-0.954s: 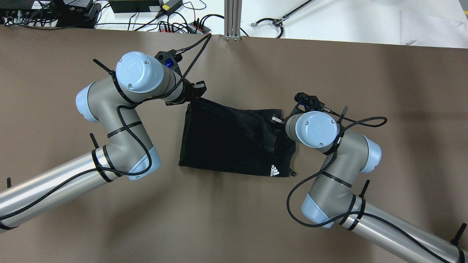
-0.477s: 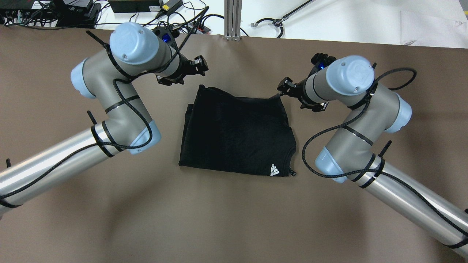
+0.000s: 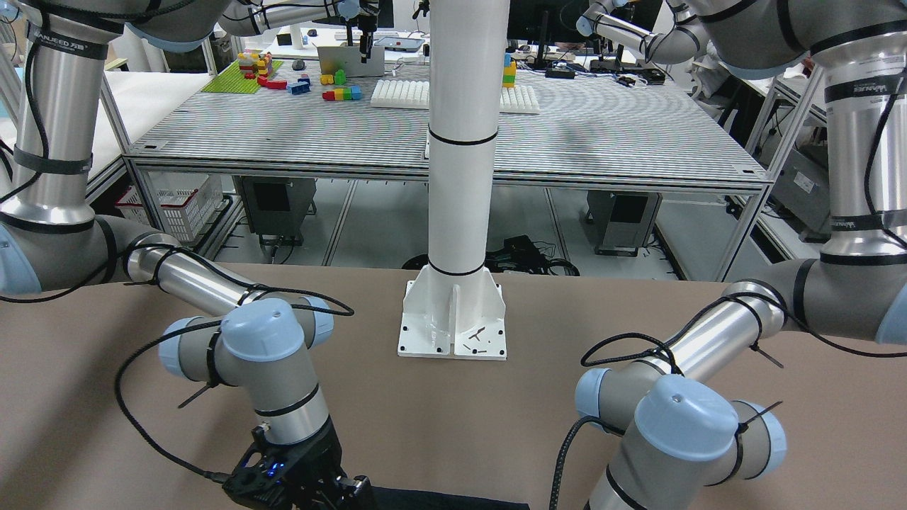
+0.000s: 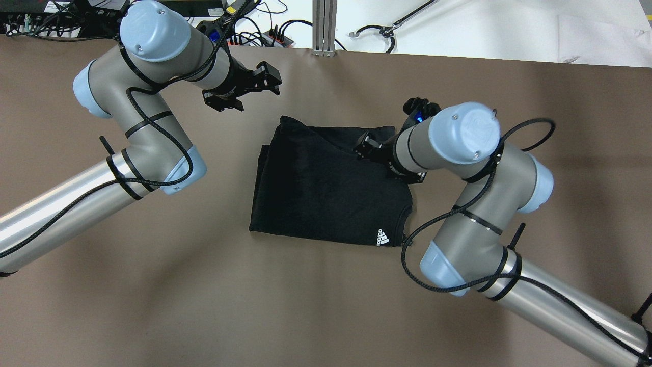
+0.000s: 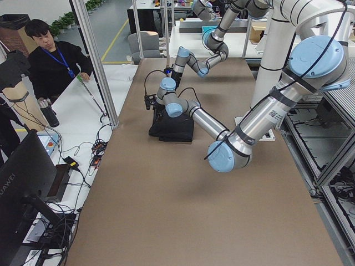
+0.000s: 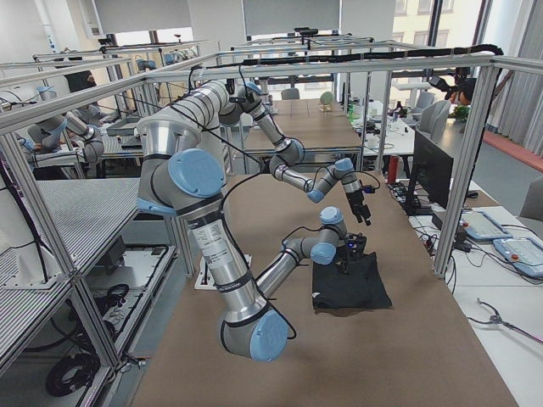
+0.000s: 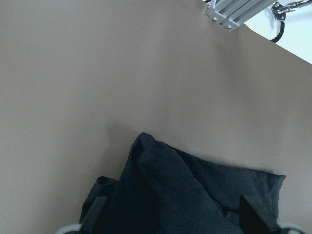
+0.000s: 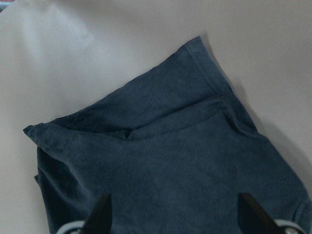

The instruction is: Fold clothes

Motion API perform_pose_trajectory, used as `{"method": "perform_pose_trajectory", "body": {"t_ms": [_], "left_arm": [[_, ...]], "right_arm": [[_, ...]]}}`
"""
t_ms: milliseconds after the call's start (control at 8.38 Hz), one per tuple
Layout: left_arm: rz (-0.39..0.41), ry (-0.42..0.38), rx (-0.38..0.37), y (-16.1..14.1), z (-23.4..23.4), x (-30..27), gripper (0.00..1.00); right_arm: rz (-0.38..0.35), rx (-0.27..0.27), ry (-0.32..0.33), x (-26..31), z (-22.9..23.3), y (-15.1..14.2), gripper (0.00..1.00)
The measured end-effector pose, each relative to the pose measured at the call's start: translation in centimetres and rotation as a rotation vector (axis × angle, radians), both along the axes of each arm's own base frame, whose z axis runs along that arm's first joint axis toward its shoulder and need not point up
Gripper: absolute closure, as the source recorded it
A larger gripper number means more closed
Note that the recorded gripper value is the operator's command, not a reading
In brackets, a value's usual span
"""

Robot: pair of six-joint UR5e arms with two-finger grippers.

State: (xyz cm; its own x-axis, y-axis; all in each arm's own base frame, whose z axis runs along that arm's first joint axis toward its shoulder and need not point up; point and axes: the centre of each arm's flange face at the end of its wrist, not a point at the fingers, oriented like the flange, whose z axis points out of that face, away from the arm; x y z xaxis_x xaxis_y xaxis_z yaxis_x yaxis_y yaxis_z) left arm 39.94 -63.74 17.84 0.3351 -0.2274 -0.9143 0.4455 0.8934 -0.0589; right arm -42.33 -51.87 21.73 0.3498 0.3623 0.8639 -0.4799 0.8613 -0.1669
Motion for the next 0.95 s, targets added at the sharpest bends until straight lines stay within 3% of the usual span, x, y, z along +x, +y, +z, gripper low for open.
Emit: {"method": "perform_pose_trajectory", "body": {"t_ms": [239,358,477,596,954], "left_arm": [[0.013,-0.016,0.014,0.1,1.7,0.1,0.06],[0.017,-0.024,0.011,0.0,2.3,0.4,0.06],[0.021,-0.034,0.002,-0.4,3.1,1.1,0.06],[0.023,-0.036,0.003,-0.8,4.2,1.7,0.06],[0.019,-0.021,0.021,-1.3,5.3,1.8,0.06]], "right_arm": [[0.015,0.012,0.066,-4.2,1.8,1.3,1.0],[0.016,0.017,0.085,-5.0,2.5,1.1,0.76],[0.017,0.033,0.099,-4.8,2.7,0.6,0.13],[0.026,0.055,0.114,-3.6,2.8,-0.6,0.06],[0.034,0.13,0.204,1.4,3.8,-4.6,0.06]]}}
